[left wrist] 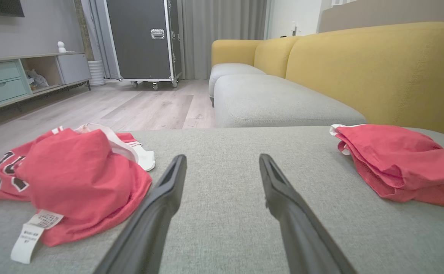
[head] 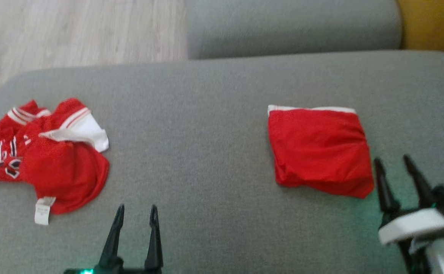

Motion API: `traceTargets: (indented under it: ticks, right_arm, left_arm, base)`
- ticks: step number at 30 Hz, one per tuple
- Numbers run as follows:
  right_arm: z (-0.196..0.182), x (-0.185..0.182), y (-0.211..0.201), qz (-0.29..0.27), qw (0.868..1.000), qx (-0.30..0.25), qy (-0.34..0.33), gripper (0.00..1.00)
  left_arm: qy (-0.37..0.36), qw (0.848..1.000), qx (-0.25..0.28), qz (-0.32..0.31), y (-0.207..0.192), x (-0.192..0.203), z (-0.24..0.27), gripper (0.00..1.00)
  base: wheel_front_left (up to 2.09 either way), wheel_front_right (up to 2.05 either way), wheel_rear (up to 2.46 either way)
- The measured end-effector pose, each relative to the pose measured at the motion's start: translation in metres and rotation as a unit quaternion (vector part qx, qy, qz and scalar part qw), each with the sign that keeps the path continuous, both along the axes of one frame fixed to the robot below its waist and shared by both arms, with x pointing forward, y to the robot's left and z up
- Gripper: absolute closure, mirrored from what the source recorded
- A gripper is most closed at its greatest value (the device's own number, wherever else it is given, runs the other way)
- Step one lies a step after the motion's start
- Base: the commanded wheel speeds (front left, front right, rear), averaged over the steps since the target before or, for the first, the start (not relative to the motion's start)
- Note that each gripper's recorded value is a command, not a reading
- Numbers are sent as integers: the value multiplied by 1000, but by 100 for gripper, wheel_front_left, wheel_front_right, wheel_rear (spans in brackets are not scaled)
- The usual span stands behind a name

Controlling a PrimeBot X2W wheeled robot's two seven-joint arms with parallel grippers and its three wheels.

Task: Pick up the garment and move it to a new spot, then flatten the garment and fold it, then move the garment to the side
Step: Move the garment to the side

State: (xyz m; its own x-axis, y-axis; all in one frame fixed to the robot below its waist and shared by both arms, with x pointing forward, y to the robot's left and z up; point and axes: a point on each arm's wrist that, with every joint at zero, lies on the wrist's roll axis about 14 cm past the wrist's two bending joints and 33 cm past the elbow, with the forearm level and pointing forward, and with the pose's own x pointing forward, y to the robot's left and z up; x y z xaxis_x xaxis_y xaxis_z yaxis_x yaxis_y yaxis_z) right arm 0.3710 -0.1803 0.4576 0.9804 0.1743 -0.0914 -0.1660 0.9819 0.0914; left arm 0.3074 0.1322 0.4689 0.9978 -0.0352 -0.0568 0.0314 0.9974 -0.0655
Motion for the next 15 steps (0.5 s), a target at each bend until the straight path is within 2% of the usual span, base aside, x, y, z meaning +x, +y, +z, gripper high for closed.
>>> traceTargets:
  ticks: [4, 9, 15]
  right_arm:
    - [-7, 32, -14, -11, 1000, 6, 19, 0]
    - [-25, 66, -24, -15, 996, 18, 82, 0]
    - [-72, 67, -22, 2, 980, 18, 196, 0]
  left_arm:
    - [-3, 1000, 1, -1, -3, 19, 2, 0]
    - [3, 1000, -3, 1, -5, 36, -3, 0]
    - [12, 1000, -6, 4, -7, 46, -8, 0]
  base:
    - [0, 0, 0]
    - [0, 0, 0]
    - [0, 0, 0]
